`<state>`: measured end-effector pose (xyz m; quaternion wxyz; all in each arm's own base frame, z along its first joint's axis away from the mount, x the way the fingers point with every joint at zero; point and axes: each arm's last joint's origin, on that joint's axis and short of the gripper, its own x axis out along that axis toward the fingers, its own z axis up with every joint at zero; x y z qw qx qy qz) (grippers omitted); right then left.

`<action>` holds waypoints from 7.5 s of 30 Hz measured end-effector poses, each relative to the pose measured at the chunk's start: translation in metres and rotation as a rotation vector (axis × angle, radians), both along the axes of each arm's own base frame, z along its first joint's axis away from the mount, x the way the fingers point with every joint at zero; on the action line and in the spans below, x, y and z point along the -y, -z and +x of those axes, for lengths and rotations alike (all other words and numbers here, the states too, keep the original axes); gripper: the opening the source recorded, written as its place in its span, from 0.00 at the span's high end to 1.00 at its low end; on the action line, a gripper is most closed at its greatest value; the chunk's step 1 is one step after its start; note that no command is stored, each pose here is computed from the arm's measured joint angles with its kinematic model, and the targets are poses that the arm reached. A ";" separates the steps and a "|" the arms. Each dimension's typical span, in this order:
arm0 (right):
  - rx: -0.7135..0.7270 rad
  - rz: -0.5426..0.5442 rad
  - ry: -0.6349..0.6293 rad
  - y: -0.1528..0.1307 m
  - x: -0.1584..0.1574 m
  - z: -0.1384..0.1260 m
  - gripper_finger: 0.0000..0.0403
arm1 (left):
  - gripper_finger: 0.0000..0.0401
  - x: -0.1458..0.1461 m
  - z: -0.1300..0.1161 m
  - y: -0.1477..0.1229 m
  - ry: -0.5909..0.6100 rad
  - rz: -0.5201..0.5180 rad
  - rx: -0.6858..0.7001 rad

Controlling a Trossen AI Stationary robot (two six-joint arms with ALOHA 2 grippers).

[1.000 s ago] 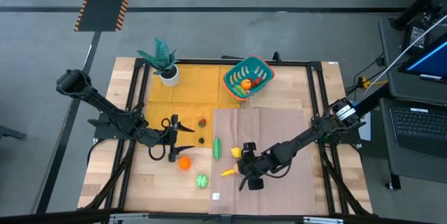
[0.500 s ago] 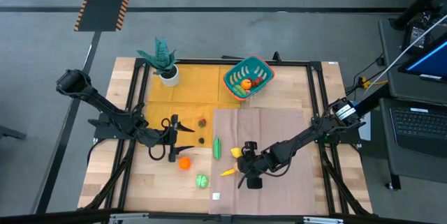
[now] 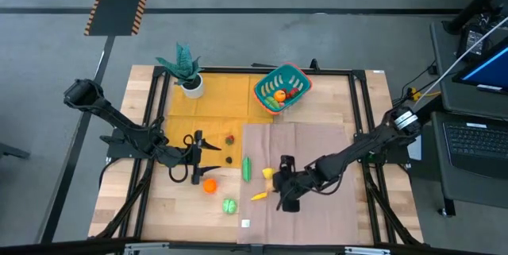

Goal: Pick and placing Produce into tupperware
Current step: Put the potato into the basket, then put the lemon into the basket

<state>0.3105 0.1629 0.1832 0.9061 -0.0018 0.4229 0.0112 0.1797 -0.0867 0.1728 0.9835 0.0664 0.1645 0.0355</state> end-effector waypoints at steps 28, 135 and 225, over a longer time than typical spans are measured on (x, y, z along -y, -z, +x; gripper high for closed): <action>0.481 -0.037 0.458 0.010 0.060 -0.052 0.56 | 0.31 -0.001 0.000 0.001 0.005 0.024 -0.010; 0.551 -0.184 0.645 -0.004 0.162 -0.044 0.80 | 0.31 -0.006 0.003 0.001 0.006 0.023 -0.018; 0.039 -0.136 -0.030 -0.010 -0.006 0.031 0.20 | 0.31 0.019 -0.010 0.000 0.133 -0.007 -0.013</action>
